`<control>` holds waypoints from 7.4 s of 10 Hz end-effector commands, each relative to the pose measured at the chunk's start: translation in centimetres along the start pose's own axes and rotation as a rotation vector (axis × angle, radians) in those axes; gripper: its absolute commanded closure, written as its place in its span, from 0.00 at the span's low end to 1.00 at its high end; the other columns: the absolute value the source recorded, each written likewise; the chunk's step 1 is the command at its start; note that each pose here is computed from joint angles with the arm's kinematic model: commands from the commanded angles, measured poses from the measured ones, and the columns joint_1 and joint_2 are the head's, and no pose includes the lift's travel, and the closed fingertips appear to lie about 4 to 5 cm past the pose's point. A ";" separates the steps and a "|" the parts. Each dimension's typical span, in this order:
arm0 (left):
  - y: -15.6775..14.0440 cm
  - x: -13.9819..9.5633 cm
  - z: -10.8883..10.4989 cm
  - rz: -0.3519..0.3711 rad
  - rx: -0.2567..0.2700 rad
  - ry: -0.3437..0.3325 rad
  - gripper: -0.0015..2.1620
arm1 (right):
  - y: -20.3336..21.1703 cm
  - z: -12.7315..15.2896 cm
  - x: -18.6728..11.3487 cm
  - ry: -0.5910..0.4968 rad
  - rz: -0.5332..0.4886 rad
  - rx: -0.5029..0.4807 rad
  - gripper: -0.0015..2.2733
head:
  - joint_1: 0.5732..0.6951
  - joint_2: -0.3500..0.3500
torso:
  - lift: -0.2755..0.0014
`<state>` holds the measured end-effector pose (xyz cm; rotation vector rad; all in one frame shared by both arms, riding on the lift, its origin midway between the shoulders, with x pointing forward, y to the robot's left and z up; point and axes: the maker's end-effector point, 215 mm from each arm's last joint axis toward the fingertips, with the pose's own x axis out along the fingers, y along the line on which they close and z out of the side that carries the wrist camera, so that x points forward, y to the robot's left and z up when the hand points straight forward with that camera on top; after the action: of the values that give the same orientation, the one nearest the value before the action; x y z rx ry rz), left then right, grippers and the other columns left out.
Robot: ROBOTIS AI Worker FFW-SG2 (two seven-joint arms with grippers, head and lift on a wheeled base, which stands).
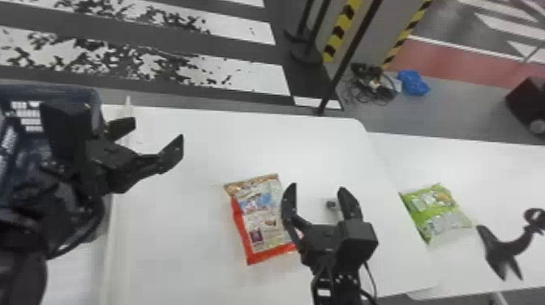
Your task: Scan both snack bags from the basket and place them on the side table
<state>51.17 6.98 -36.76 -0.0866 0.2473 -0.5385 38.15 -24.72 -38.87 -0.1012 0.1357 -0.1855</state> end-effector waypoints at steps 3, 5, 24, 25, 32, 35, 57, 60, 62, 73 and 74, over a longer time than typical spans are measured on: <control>10.8 -7.3 3.5 0.214 0.069 -0.158 0.04 | 2.3 0.0 0.0 0.004 0.074 -0.014 0.47 | 1.00 0.32 | 0.72; 13.9 -11.4 4.0 0.282 0.076 -0.224 0.04 | 2.8 -3.0 0.2 0.112 0.090 -0.055 0.97 | 1.00 0.45 | 0.72; 15.2 -16.1 0.2 0.310 0.031 -0.220 0.04 | 5.3 -7.1 1.5 0.268 0.198 -0.139 0.99 | 1.00 0.61 | 0.72; 15.2 -16.1 0.2 0.310 0.030 -0.220 0.04 | 6.9 -7.8 0.9 0.282 0.225 -0.148 0.99 | 1.00 0.63 | 0.72; 15.2 -16.1 -0.4 0.308 0.019 -0.216 0.04 | 16.3 -10.6 0.1 0.304 0.409 -0.239 0.99 | 1.00 0.82 | 0.72; 15.3 -16.1 -0.4 0.308 0.018 -0.215 0.04 | 16.3 -13.1 0.8 0.344 0.413 -0.266 0.99 | 1.00 0.85 | 0.72; 15.2 -15.8 -0.6 0.301 0.009 -0.216 0.04 | 11.0 -14.5 0.2 0.385 0.338 -0.280 0.99 | 1.00 0.75 | 0.72; 15.0 -15.8 -0.6 0.297 0.008 -0.215 0.04 | 12.7 -8.3 0.2 0.269 0.354 -0.210 0.87 | 1.00 0.77 | 0.72; 15.1 -15.9 -0.4 0.296 0.014 -0.216 0.04 | 8.5 -4.1 1.8 0.213 0.271 -0.198 0.04 | 1.00 0.78 | 0.72; 14.9 -15.6 -0.5 0.285 0.011 -0.209 0.04 | -15.0 -16.5 2.6 0.650 0.013 -0.025 0.02 | 1.00 0.23 | 0.72; 15.0 -15.7 -0.6 0.287 0.011 -0.208 0.04 | -14.9 -17.2 3.0 0.674 0.017 -0.014 0.05 | 1.00 0.23 | 0.72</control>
<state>45.49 27.83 -36.15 -0.0952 0.0503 -0.2431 35.90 -41.28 -54.08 -0.0556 0.7943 -0.1938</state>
